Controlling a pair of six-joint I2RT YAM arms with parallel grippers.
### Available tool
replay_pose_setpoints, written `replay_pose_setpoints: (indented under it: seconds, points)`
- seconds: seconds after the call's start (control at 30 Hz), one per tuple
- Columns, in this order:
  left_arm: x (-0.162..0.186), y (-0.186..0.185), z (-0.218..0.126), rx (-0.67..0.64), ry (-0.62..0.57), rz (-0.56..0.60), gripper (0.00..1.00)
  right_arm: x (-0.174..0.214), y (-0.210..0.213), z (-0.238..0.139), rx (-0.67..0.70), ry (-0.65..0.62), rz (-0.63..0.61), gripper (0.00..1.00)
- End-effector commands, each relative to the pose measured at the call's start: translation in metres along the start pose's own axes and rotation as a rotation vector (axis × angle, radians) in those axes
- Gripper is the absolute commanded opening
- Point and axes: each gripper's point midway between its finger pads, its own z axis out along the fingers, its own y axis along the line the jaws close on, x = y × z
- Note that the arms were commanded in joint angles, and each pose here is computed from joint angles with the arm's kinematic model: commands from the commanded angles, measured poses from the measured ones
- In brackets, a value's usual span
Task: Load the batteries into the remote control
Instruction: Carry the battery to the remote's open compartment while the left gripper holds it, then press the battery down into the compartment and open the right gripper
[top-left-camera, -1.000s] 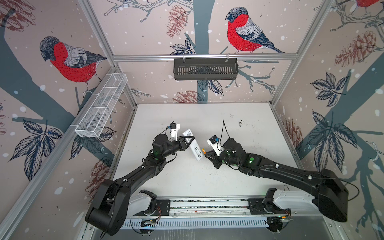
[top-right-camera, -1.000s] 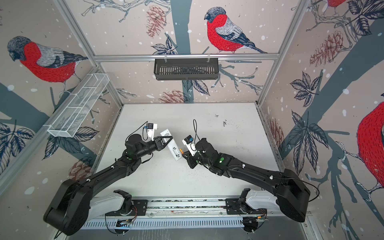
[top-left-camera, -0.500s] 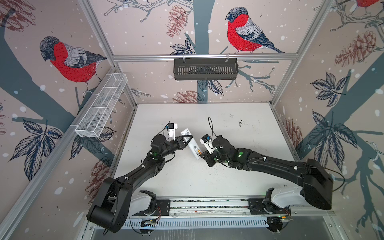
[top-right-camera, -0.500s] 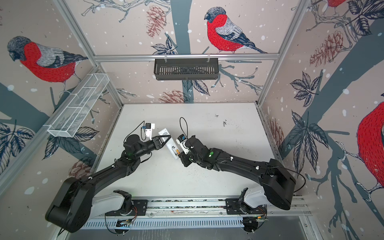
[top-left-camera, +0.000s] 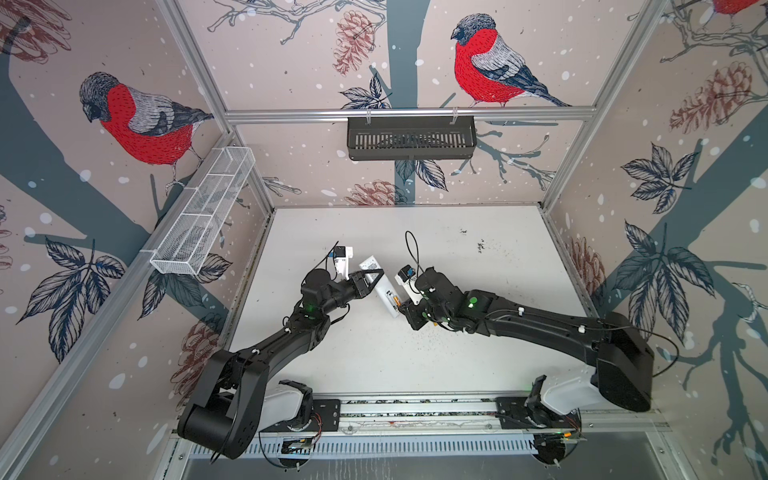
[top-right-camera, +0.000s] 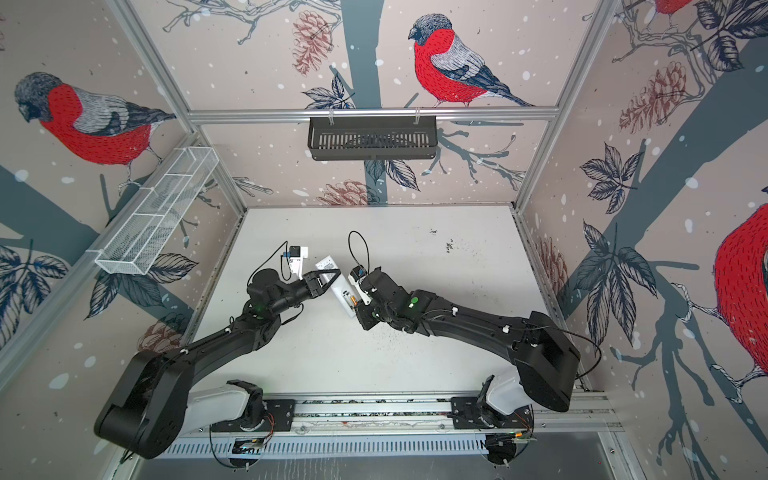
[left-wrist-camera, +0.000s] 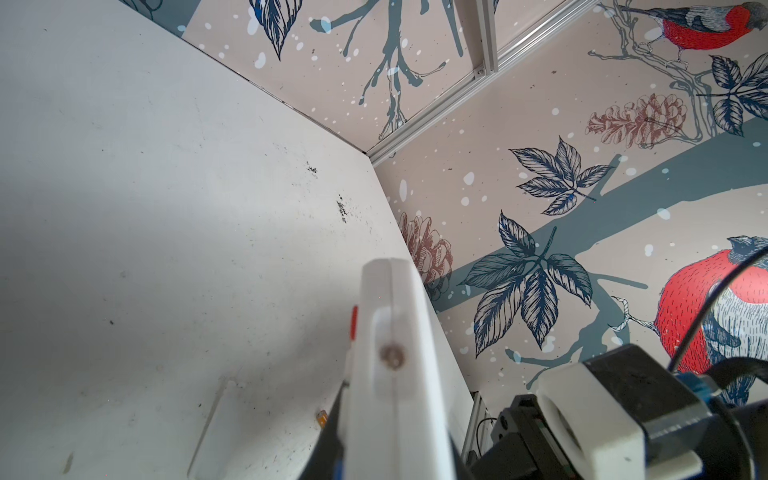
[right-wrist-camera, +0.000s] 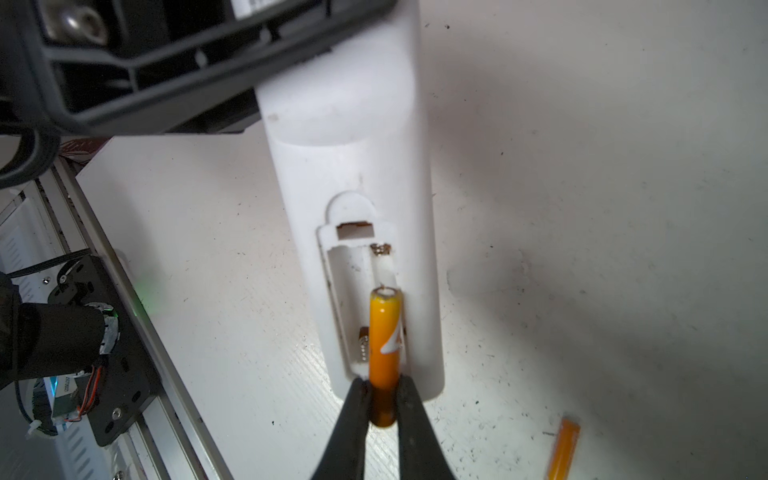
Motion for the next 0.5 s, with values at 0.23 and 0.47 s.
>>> replay_pose_setpoints:
  seconds: [0.23,0.47]
  points:
    - [-0.0069,-0.0057,-0.0013,0.035,-0.022,0.026,0.00,-0.0058,-0.0032,0.0029,0.039,0.011,0.002,0.16]
    - [-0.0084,-0.0019,-0.0014,0.036,-0.022,0.016,0.00,-0.0068,0.0003,0.0054,0.028,0.021,-0.001,0.16]
